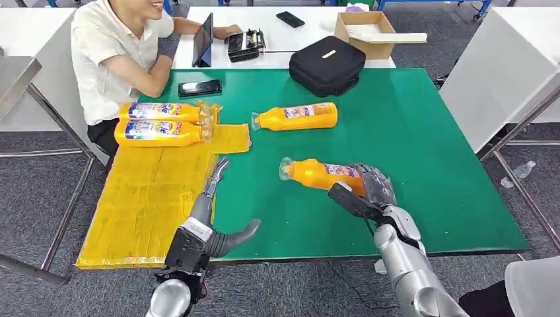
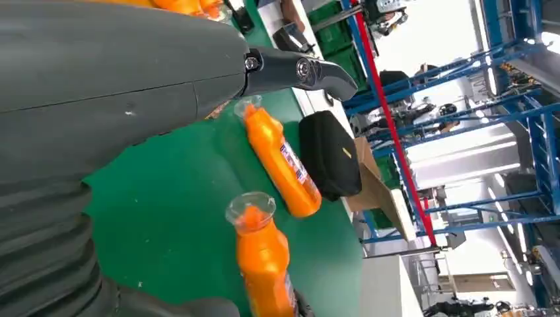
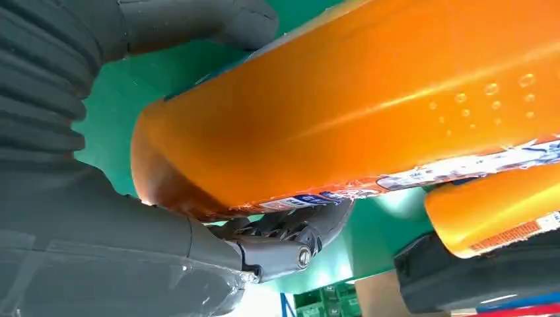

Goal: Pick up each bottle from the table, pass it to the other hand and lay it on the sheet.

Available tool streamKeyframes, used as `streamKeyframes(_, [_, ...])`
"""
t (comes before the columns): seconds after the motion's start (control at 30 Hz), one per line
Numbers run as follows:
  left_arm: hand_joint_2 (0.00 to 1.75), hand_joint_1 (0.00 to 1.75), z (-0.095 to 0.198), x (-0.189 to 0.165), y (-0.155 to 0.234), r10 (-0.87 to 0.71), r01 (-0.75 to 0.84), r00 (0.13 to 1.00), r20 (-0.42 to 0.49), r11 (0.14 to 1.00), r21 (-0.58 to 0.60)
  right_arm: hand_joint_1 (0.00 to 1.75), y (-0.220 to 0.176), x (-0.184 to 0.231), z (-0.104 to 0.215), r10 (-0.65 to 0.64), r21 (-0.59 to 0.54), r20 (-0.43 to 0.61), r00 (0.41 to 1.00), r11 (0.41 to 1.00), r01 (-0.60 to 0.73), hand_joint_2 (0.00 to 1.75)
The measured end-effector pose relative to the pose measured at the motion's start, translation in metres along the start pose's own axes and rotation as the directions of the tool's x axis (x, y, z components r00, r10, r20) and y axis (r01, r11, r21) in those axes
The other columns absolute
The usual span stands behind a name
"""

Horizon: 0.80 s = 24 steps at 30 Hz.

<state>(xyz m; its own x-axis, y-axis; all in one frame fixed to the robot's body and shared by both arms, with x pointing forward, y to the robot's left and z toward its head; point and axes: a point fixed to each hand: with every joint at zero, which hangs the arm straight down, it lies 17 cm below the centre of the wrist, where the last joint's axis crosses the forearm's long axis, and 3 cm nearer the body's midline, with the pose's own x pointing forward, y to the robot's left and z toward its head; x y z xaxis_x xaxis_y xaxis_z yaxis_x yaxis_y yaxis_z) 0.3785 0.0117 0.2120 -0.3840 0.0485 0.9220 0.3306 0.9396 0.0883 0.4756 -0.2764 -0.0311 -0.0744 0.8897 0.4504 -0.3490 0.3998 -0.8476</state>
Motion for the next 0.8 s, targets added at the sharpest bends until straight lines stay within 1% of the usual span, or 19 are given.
streamKeyframes(0.47, [1.75, 0.0, 0.0, -0.001, 0.0, 0.005, -0.005, 1.0, -0.003, 1.0, 0.0, 1.75, 0.0, -0.002, 0.001, -0.005, 0.001, -0.001, 1.0, 1.0, 0.005, 1.75])
streamKeyframes(0.5, [1.75, 0.0, -0.001, -0.001, 0.002, 0.031, -0.031, 0.999, -0.008, 0.999, 0.01, 1.75, 0.001, 0.001, 0.002, -0.043, 0.003, 0.012, 0.999, 0.999, 0.043, 1.75])
streamKeyframes(0.57, [1.75, 0.0, -0.001, -0.005, 0.008, 0.135, -0.133, 0.99, -0.035, 0.99, 0.051, 1.75, -0.001, 0.01, 0.005, -0.197, 0.0, 0.046, 0.979, 0.98, 0.197, 1.75])
streamKeyframes(0.6, [1.75, 0.0, -0.001, -0.01, 0.01, 0.192, -0.187, 0.979, -0.064, 0.98, 0.07, 1.75, -0.004, 0.018, 0.009, -0.275, -0.006, 0.079, 0.958, 0.961, 0.276, 1.75])
streamKeyframes(0.67, [1.75, 0.0, 0.002, -0.031, 0.007, 0.295, -0.282, 0.942, -0.162, 0.954, 0.099, 1.75, -0.012, 0.046, 0.017, -0.399, -0.02, 0.175, 0.9, 0.912, 0.409, 1.75])
streamKeyframes(0.73, [1.75, 0.0, 0.008, -0.047, -0.004, 0.31, -0.302, 0.925, -0.221, 0.951, 0.073, 1.75, -0.012, 0.078, 0.023, -0.464, -0.003, 0.236, 0.854, 0.878, 0.479, 1.75])
streamKeyframes(0.8, [1.75, 0.0, 0.012, -0.057, -0.014, 0.333, -0.332, 0.907, -0.258, 0.942, 0.05, 1.75, -0.016, 0.111, 0.026, -0.503, 0.011, 0.297, 0.812, 0.852, 0.524, 1.75])
